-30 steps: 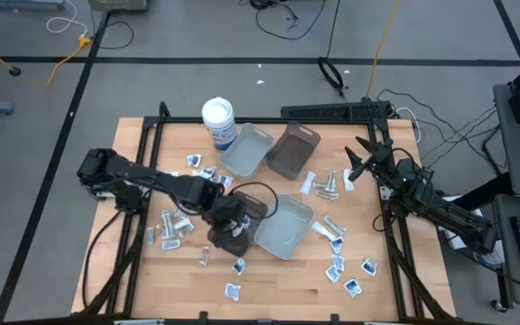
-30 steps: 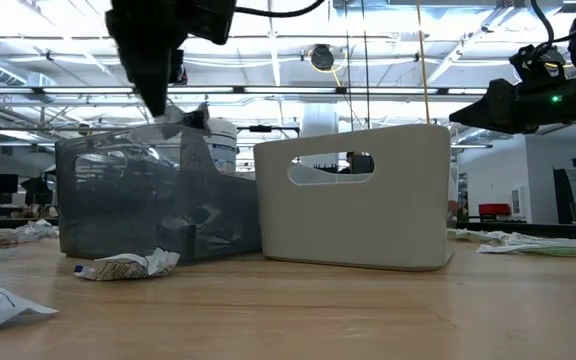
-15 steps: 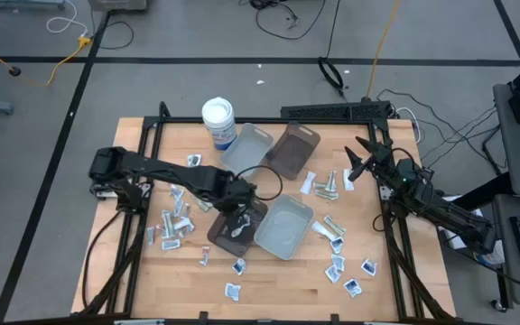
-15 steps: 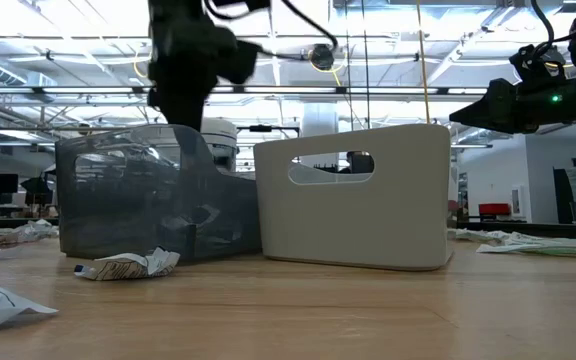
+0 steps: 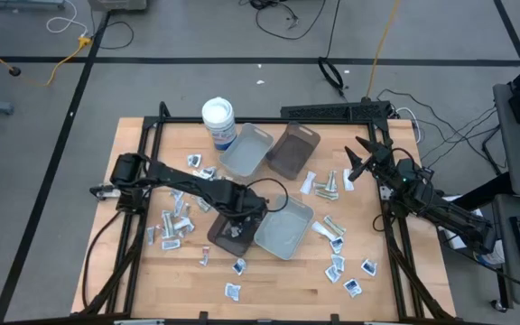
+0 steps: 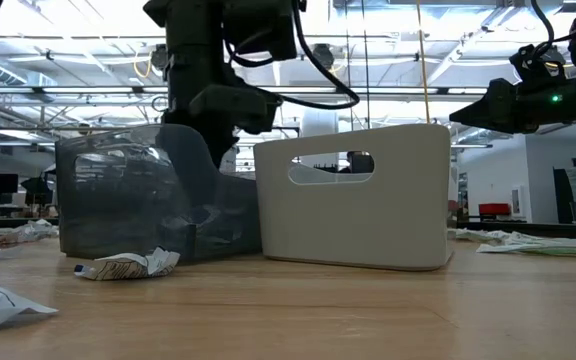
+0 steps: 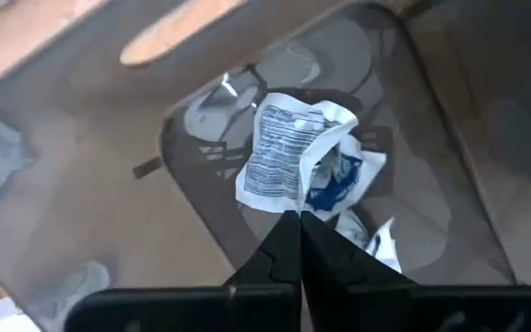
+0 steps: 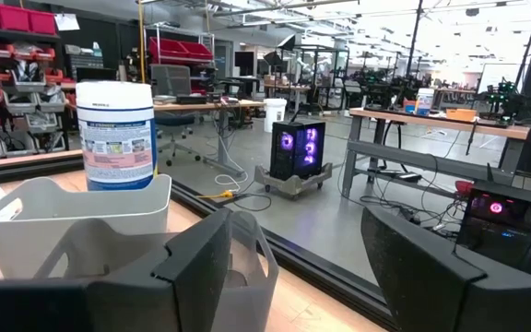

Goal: Pick & Place First Aid Supplies
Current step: Put the blue alcohol pad into the bottom black bin

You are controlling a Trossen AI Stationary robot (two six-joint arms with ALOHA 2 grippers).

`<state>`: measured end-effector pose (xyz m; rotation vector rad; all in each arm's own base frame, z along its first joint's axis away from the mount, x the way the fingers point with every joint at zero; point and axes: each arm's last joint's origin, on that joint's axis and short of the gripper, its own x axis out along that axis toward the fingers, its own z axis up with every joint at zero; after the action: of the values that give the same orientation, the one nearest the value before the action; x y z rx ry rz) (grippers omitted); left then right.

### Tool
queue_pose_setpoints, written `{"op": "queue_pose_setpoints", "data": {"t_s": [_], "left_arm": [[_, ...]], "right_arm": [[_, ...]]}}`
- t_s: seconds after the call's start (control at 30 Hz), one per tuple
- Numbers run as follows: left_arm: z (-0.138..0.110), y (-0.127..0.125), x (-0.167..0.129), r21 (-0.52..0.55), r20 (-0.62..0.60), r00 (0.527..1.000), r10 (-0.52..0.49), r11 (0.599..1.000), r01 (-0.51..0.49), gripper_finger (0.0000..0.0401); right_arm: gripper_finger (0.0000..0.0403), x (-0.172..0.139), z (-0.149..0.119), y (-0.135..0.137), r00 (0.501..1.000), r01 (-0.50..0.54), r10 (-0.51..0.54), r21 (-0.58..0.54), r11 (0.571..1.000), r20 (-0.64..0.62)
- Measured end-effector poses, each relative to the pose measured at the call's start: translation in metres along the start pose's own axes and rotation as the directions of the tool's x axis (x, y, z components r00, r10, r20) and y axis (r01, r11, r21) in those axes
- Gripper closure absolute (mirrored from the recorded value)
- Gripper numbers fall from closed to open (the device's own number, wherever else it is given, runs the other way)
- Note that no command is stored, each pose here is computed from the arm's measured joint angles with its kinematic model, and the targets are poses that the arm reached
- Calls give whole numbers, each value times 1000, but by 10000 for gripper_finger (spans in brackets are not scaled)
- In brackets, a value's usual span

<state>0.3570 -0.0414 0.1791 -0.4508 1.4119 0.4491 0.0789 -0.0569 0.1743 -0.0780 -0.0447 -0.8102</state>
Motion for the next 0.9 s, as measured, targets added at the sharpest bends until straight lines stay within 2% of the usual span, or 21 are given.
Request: {"op": "queue_pose_setpoints", "data": {"t_s": [0.27,0.63,0.9], "left_arm": [[0,-1,-1,-20,-6,1000,-16,1000,16,366],[-1,0,-1,4,-39,998,-45,999,45,226],[-5,1,-12,18,-57,995,-78,997,79,187]], "right_arm": [[165,0,0,0,1000,0,0,0,1000,0],[165,0,0,0,1000,0,0,0,1000,0],[165,0,0,0,1000,0,0,0,1000,0]]}}
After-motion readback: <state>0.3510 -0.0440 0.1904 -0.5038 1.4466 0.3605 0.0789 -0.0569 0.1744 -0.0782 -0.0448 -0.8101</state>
